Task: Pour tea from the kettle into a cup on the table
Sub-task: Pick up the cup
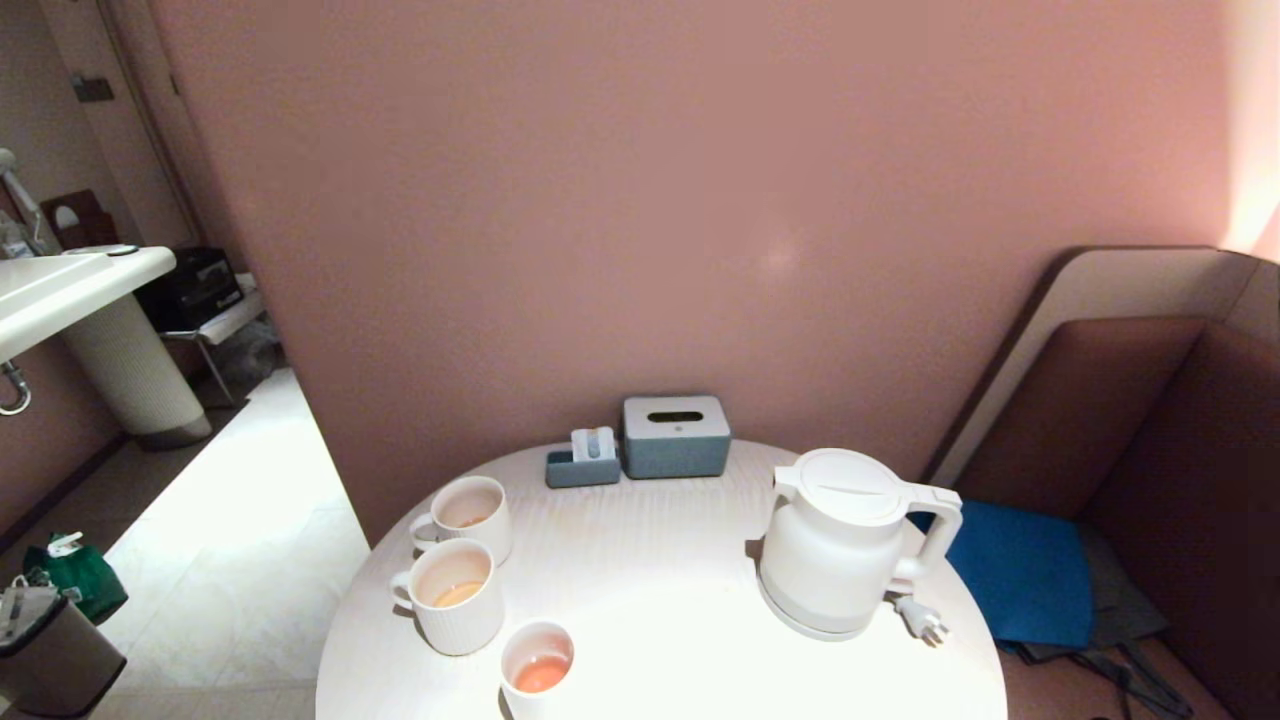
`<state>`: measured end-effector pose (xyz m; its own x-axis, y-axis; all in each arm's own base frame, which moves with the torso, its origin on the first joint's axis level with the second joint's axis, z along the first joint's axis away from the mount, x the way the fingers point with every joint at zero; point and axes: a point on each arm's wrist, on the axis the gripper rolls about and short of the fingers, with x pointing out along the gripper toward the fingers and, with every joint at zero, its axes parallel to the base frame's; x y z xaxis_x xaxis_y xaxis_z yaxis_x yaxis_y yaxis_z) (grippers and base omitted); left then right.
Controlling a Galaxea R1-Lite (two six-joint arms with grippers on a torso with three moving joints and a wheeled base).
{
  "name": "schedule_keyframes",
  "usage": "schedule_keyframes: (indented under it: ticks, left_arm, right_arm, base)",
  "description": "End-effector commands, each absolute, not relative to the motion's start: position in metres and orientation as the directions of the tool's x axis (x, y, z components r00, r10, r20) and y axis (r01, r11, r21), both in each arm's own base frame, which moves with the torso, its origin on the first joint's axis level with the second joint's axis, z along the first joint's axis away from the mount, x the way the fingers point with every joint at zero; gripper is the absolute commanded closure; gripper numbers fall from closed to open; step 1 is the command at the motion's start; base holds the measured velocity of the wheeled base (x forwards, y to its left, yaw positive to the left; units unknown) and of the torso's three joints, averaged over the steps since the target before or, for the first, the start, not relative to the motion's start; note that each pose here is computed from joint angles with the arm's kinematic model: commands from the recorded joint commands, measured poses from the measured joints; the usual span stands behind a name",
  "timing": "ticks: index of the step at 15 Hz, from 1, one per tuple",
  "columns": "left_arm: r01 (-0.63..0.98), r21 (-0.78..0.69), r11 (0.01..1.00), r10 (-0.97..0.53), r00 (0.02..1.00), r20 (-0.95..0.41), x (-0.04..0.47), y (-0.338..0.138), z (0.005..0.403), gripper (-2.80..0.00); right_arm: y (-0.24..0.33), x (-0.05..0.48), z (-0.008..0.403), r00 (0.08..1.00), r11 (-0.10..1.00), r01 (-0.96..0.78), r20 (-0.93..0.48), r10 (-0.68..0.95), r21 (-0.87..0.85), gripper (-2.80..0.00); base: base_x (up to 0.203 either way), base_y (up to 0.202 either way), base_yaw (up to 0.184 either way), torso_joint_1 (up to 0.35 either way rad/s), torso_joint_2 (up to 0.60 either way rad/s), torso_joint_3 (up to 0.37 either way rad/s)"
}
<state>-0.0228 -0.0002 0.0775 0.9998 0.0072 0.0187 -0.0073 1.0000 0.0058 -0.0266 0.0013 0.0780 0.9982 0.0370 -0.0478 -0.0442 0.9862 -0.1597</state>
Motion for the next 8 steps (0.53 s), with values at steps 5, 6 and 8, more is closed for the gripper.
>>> schedule_keyframes:
  ticks: [5, 6, 8]
  left_arm:
    - [-0.008, 0.005, 1.000, 0.008, 1.000, 0.018, -0.0227, -0.0002, 0.0776, 0.00]
    - [-0.008, 0.005, 1.000, 0.008, 1.000, 0.018, -0.0227, -0.0002, 0.0776, 0.00]
    - [-0.009, 0.009, 1.000, 0.009, 1.000, 0.016, -0.0227, -0.0002, 0.0773, 0.00]
  right_arm:
    - [0.0006, -0.0256, 0.0761, 0.999, 1.000, -0.008, -0.051, 0.008, -0.014, 0.00]
    - [0.0006, -0.0256, 0.0761, 0.999, 1.000, -0.008, -0.051, 0.008, -0.014, 0.00]
    - [0.0006, -0.0256, 0.0761, 0.999, 1.000, -0.007, -0.051, 0.006, -0.013, 0.00]
  base:
    - [0.000, 0.000, 0.000, 0.000, 0.00, 0.000]
    - [0.000, 0.000, 0.000, 0.000, 0.00, 0.000]
    - [0.000, 0.000, 0.000, 0.000, 0.00, 0.000]
